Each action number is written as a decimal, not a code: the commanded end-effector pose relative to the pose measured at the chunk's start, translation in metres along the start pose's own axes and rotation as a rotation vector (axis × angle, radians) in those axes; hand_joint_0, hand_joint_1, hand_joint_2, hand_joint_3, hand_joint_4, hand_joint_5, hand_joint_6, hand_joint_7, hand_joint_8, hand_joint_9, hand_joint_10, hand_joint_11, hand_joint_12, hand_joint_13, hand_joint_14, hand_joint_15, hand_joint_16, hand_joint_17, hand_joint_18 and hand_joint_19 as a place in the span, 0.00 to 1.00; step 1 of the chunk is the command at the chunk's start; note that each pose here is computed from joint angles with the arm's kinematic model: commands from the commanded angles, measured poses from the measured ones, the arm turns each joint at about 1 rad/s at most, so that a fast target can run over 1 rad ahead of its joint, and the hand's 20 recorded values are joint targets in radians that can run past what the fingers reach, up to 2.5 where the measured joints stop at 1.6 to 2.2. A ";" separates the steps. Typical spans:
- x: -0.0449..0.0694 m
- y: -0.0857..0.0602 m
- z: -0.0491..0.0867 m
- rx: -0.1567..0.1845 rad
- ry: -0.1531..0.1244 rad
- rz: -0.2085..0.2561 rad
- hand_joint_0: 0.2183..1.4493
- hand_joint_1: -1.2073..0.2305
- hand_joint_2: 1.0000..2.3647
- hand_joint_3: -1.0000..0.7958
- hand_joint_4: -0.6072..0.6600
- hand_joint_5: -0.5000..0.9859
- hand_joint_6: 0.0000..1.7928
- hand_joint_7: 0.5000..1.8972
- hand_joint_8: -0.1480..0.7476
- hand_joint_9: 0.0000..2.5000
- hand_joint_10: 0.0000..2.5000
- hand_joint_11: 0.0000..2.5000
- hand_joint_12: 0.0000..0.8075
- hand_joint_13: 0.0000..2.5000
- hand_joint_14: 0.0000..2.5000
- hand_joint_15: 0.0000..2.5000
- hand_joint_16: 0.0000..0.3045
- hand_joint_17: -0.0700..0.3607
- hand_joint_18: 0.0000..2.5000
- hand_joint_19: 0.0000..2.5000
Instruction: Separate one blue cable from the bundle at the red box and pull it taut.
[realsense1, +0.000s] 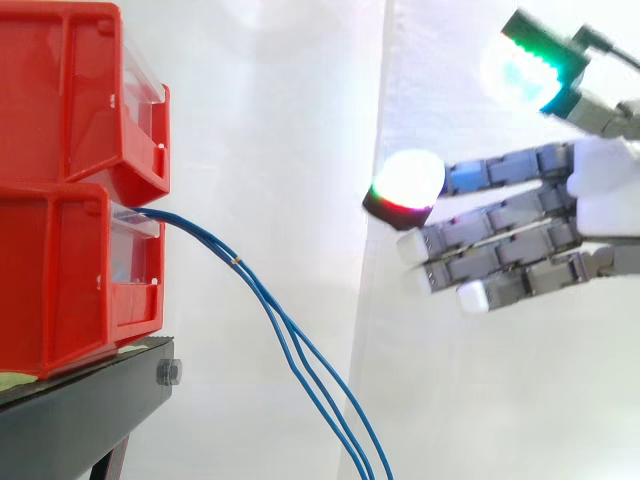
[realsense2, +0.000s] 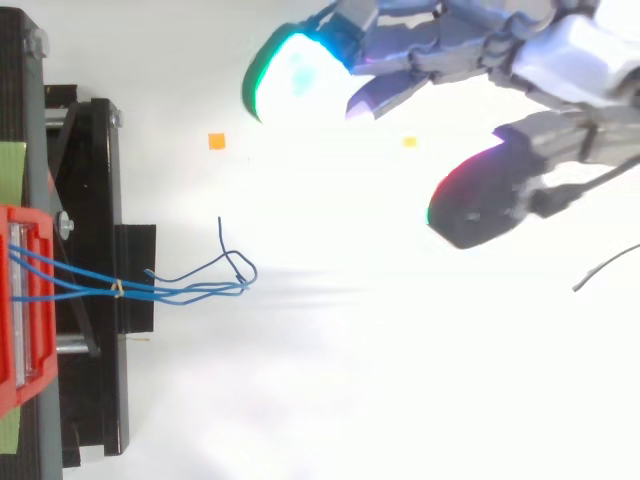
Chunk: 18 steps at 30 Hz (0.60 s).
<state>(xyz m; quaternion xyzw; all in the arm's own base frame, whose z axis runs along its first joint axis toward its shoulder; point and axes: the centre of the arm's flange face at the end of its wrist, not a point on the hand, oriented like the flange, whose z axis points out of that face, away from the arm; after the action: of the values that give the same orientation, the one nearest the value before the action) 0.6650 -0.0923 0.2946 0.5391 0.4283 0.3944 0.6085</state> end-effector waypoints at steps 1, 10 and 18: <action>0.013 -0.017 0.009 0.021 0.027 -0.005 0.26 0.38 0.00 0.28 0.65 0.19 0.28 0.28 0.51 0.19 0.01 0.16 0.46 0.15 0.00 0.11 0.14 0.39 0.19 0.18; 0.018 -0.018 0.009 0.015 0.038 -0.070 0.26 0.39 0.00 0.28 0.66 0.19 0.28 0.28 0.51 0.19 0.01 0.16 0.46 0.16 0.00 0.11 0.14 0.39 0.19 0.18; 0.012 -0.022 0.007 0.045 0.031 -0.118 0.26 0.39 0.00 0.28 0.66 0.19 0.28 0.28 0.51 0.19 0.01 0.16 0.46 0.16 0.00 0.11 0.14 0.39 0.20 0.18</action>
<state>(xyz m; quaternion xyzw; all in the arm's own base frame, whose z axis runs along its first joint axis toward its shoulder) 0.6768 -0.0851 0.2728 0.5219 0.4725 0.3630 0.6103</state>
